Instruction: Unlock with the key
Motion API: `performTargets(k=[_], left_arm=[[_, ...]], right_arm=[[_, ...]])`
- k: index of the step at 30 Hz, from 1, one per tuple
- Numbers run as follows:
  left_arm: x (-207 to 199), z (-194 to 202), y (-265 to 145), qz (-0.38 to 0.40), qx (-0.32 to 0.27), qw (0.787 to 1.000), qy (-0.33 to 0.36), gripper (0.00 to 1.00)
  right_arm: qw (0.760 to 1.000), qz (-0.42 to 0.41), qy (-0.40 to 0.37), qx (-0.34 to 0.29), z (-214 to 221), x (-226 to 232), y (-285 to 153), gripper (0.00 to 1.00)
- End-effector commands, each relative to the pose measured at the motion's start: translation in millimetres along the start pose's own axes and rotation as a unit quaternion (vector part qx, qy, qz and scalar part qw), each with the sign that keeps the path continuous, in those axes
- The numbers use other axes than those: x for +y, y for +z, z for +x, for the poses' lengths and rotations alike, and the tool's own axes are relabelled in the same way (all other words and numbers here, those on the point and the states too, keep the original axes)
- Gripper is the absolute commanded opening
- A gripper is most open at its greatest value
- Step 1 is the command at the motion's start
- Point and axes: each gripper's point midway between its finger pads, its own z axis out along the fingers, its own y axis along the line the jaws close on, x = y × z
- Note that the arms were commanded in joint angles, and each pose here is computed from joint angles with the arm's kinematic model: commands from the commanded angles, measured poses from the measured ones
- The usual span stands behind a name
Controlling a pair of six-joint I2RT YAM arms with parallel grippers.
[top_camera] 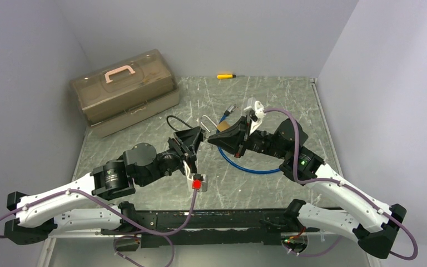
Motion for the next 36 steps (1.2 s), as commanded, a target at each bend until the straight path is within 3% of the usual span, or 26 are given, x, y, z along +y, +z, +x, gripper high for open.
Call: performTargets(k=[1,13,28,33,36], left_arm=[[32,-89,0,-0.053,-0.193,0.98,0.017,0.0],[28,-103,1,-0.051,-0.214,0.975,0.033,0.0],[60,-95,-2,-0.108,-0.19,0.976,0.0,0.0],[60,-87,-3,-0.106,-0.177,0.978,-0.007,0.0],[57,-79,-3,-0.102,-0.167,0.981,-0.009,0.0]], right_arm=[[0.999,-0.012,0.016,0.048,30,-3,15,0.0],[0.998,-0.01,0.013,0.058,31,-10,27,0.0],[0.997,-0.011,0.021,0.08,53,-7,31,0.0],[0.998,0.008,0.013,0.065,44,-9,23,0.26],[0.998,0.023,0.003,0.057,36,-11,17,0.49]])
